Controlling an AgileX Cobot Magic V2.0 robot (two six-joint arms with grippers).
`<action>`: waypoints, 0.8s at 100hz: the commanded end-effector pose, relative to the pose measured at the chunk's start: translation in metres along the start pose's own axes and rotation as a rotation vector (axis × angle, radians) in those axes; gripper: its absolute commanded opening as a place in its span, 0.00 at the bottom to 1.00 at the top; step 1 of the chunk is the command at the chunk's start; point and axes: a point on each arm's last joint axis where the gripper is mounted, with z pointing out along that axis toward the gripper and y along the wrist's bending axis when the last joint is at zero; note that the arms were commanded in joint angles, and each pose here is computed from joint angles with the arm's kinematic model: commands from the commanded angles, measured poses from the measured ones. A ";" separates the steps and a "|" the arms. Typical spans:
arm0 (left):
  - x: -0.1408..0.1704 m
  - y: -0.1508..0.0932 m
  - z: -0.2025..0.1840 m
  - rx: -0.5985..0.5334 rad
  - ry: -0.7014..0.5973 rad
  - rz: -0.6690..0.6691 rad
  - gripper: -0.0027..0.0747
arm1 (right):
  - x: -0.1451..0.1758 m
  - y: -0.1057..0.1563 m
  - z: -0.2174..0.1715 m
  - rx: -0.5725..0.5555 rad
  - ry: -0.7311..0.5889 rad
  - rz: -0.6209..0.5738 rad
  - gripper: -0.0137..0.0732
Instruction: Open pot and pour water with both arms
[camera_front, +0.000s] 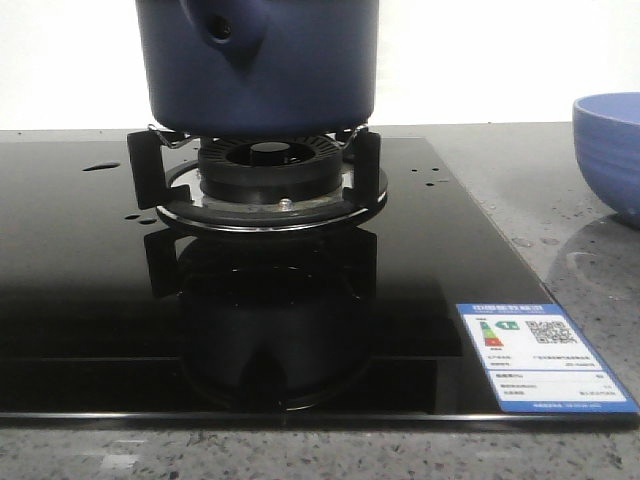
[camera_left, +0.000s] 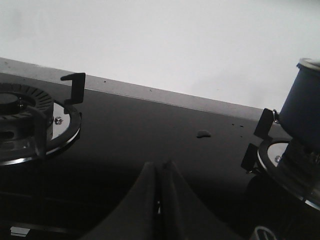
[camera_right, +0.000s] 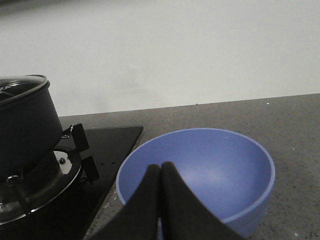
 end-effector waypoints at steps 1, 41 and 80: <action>0.001 0.000 -0.005 0.021 -0.093 -0.006 0.01 | -0.010 -0.002 0.000 0.031 -0.041 -0.004 0.09; 0.024 0.004 -0.009 0.022 -0.061 -0.008 0.01 | -0.010 -0.002 0.000 0.033 -0.043 -0.004 0.09; 0.023 0.004 -0.009 0.023 -0.069 -0.008 0.01 | -0.010 -0.002 0.000 0.033 -0.043 -0.004 0.09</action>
